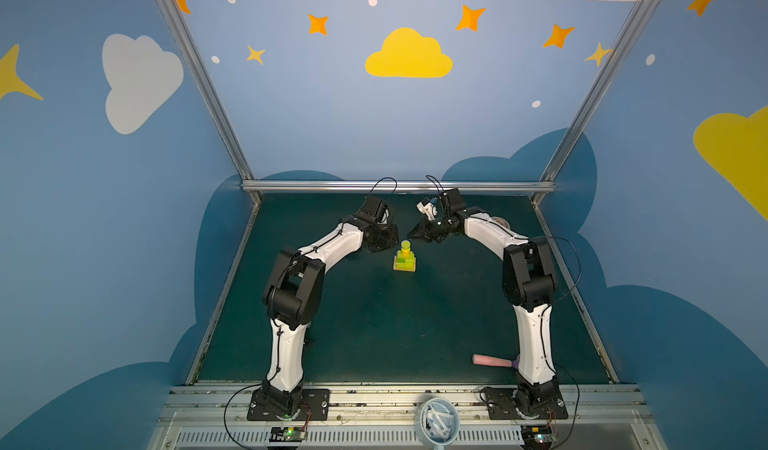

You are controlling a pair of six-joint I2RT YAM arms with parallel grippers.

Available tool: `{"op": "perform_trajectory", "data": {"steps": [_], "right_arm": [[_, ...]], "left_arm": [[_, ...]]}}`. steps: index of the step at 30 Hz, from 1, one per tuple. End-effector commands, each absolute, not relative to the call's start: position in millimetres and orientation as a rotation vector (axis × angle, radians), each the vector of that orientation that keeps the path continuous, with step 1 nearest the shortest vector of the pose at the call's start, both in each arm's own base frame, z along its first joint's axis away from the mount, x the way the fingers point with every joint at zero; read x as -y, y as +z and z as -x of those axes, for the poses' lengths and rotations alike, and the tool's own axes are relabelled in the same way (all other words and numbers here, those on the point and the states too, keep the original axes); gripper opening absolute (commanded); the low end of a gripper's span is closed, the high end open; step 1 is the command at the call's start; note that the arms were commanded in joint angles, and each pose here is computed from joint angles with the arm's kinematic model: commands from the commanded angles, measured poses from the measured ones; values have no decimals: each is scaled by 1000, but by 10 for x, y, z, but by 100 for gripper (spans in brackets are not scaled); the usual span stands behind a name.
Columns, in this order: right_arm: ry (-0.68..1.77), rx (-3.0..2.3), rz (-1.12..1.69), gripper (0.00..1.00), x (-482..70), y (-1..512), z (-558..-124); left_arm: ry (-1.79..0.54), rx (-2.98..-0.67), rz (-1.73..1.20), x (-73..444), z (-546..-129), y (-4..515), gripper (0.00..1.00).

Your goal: Build the wood block tower

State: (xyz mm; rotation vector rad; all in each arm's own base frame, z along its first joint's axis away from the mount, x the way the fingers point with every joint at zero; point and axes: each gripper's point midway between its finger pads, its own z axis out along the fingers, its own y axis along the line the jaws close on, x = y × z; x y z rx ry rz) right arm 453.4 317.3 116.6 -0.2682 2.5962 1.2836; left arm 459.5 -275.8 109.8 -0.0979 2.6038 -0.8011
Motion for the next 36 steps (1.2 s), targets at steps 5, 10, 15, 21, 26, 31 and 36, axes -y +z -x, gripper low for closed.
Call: {"op": "perform_trajectory", "data": {"steps": [5,10,15,21,26,31,36], "right_arm": [[1287,-2561,296,0,-3150,1352,-4490],[1295,-2569,299,0,-3161,1325,-4459],[1295,-2567,300,0,-3157,1336,-4447],[1297,-2566,303,0,-3156,1343,-4433],[1295,-2566,305,0,-3159,1351,-4424],[1289,-2567,303,0,-3153,1353,-4419],[1249,-2573,278,0,-3093,1359,-4437]], "left_arm": [[-863,-2556,78,2846,-4694,1231,7],[-897,-2561,75,2892,-4694,1215,7],[-915,-2568,62,2920,-4681,1201,7],[-925,-2573,56,2940,-4671,1187,7],[-917,-2573,58,2935,-4677,1200,8],[-885,-2576,70,2900,-4697,1198,9],[-840,-2574,79,2852,-4747,1239,10]]}}
